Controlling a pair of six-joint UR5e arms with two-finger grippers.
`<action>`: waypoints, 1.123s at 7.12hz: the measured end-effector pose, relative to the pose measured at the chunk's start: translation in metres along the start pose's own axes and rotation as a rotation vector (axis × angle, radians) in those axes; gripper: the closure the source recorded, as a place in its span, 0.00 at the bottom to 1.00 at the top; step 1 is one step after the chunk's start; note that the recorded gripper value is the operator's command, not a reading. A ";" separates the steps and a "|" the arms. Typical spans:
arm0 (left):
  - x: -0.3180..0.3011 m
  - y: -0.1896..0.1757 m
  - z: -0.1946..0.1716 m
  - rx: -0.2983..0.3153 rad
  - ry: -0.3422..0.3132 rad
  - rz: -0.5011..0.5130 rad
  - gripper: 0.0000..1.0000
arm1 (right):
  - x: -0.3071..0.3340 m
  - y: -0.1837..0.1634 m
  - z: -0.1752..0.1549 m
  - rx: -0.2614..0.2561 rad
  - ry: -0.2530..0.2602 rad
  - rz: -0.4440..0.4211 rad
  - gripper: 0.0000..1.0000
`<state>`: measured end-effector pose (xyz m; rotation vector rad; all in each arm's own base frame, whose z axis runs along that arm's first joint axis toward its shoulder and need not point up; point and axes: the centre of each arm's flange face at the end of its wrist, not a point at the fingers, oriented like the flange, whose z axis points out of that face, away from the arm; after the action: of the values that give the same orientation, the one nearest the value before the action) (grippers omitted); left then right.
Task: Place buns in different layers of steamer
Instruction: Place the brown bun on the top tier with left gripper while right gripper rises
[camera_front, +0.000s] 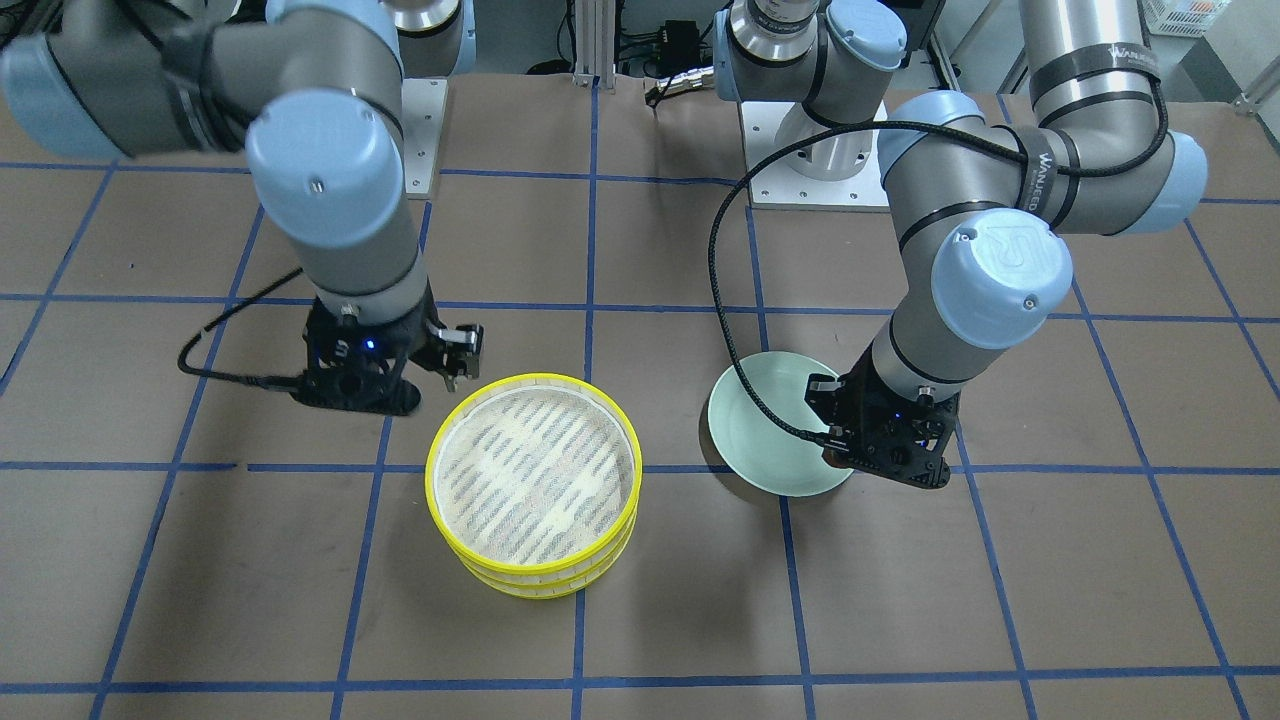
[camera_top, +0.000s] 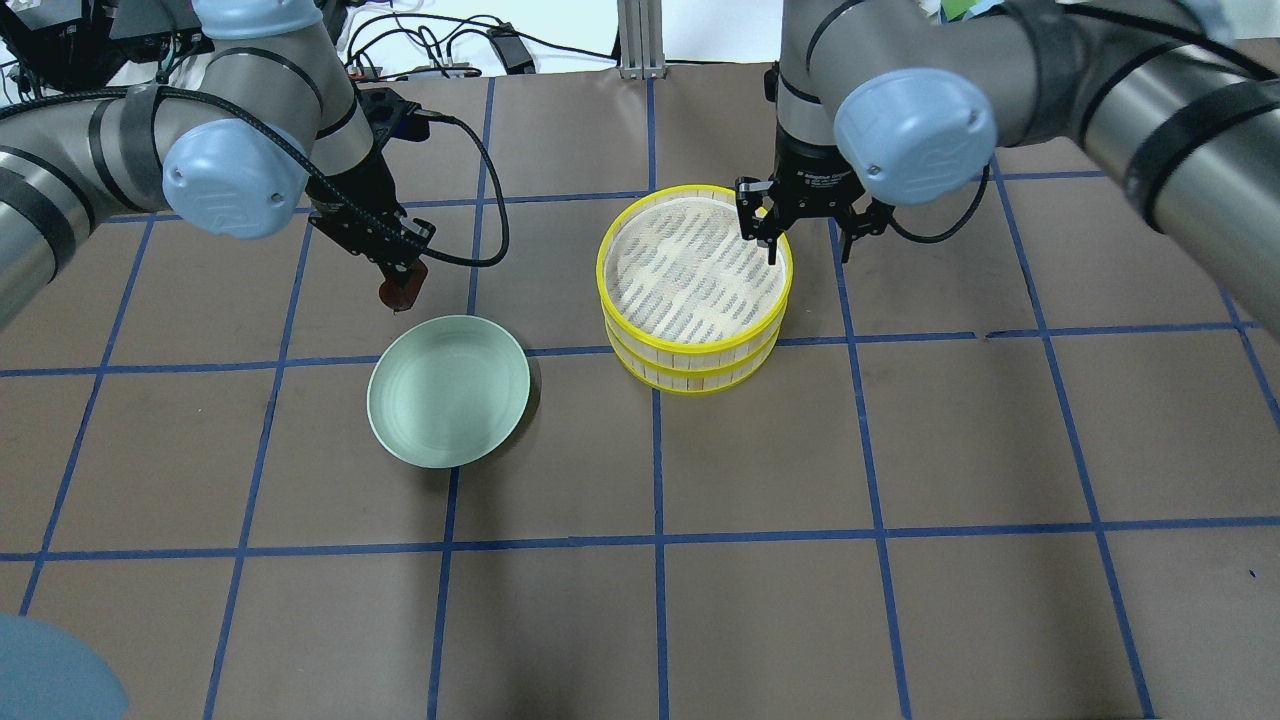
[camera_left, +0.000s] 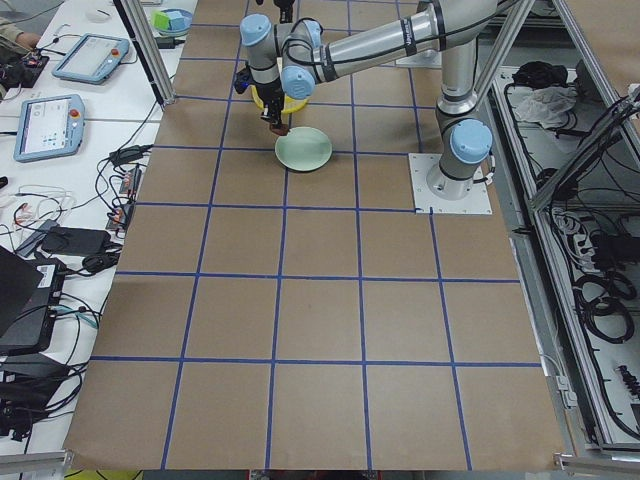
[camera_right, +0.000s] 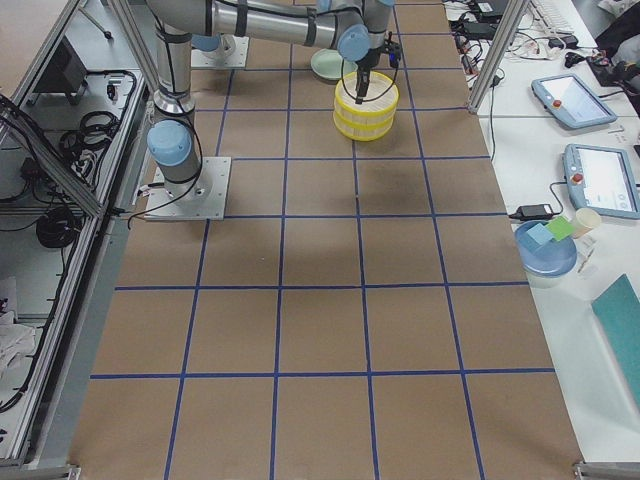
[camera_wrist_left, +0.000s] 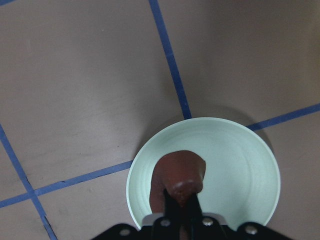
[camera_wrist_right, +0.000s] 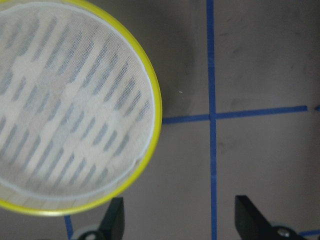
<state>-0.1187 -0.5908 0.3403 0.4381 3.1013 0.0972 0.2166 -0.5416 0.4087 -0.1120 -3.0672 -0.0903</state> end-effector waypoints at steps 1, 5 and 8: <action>0.016 -0.002 -0.015 0.042 0.032 -0.030 1.00 | 0.013 0.023 -0.038 0.020 -0.006 0.006 0.00; 0.122 -0.022 -0.045 0.235 0.269 -0.178 1.00 | 0.045 0.090 -0.125 0.029 -0.028 -0.018 0.01; 0.180 -0.036 -0.022 0.238 0.468 -0.181 1.00 | 0.070 0.081 -0.129 0.064 -0.040 -0.040 0.00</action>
<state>-0.3018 -0.5768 0.3598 0.1474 3.6148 -0.2024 0.1619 -0.4641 0.5469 -0.0498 -3.1086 0.0088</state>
